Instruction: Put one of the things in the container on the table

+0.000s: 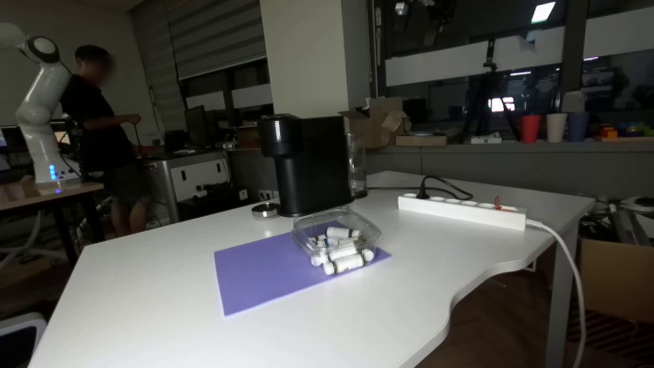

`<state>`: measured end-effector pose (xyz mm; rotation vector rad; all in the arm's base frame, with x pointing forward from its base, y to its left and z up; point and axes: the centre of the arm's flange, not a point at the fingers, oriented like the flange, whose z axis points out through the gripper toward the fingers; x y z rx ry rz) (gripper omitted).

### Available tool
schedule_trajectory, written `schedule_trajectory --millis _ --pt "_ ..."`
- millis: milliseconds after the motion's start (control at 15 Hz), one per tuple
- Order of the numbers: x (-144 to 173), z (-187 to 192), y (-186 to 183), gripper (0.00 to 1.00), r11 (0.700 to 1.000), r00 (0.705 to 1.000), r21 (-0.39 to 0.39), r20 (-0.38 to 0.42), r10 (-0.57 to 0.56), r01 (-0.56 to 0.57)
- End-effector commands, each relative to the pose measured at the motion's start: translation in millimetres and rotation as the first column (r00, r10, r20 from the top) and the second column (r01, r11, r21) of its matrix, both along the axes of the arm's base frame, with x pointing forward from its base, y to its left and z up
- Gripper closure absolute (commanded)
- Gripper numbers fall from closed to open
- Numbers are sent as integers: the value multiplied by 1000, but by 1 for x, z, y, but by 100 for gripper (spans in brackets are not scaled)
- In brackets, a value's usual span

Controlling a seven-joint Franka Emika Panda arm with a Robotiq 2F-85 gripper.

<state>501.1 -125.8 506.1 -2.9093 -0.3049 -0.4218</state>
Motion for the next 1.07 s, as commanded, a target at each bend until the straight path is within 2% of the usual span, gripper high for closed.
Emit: schedule_trajectory --millis 0,200,400,733,1000 --pt "63 -44 -4 0 991 992 51 -18 122 -120" --pt "89 -100 9 0 980 981 85 -61 185 -179" --pt "107 -155 25 0 976 972 80 -102 211 -204" --pt "133 -237 35 0 981 966 72 -176 189 -179" --pt "148 -285 33 0 988 967 61 -206 149 -140"
